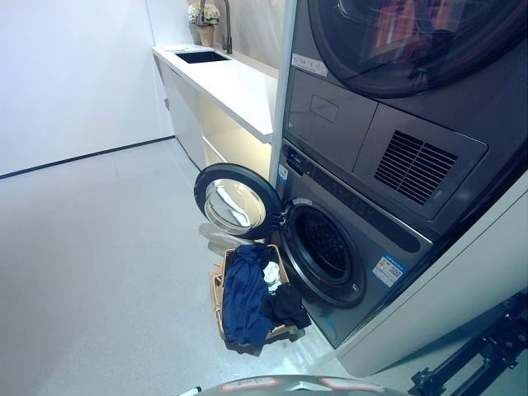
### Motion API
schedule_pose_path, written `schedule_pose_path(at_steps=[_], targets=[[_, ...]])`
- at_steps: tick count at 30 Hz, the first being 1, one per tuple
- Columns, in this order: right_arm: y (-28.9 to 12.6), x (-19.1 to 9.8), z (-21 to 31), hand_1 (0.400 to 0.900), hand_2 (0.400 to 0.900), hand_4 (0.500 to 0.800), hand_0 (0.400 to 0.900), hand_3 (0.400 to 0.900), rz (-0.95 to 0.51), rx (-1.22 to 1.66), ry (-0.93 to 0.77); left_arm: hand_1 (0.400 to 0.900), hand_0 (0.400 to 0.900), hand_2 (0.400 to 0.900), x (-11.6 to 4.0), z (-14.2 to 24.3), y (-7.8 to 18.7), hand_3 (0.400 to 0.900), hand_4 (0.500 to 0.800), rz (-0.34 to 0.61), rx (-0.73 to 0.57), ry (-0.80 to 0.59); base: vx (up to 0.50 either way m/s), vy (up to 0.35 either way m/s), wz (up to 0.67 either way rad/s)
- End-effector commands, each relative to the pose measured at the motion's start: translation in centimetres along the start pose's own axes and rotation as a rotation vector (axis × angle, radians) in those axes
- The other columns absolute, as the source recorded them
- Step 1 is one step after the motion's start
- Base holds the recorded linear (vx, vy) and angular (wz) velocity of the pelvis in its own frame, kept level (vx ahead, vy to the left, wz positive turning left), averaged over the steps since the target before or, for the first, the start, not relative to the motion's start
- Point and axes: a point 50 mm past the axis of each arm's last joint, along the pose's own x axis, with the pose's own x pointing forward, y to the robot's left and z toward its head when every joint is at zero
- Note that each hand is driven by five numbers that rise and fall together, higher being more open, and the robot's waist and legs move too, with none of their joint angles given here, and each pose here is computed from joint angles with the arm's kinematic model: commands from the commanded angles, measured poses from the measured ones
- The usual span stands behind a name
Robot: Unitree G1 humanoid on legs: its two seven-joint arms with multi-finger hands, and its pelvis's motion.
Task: Put the clothes in the basket into the washing machine.
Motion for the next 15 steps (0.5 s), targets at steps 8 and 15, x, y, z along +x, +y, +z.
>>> schedule_pose_path(at_steps=[8,15], targets=[[-1.73,0.25,4.32,0.9,0.9,0.8,0.9,0.9,-0.057,-0.036,-0.11,0.9,0.9,0.9,-0.02,2.04,-1.5,0.9,0.8,-0.031,0.035,-0.035,0.0,0.0,0.0],[-1.76,0.27,4.07,0.9,0.9,0.8,0.9,0.9,-0.058,-0.037,-0.103,0.9,0.9,0.9,-0.03,1.87,-1.53,0.9,0.8,-0.03,0.042,-0.031,0.0,0.0,0.0]])
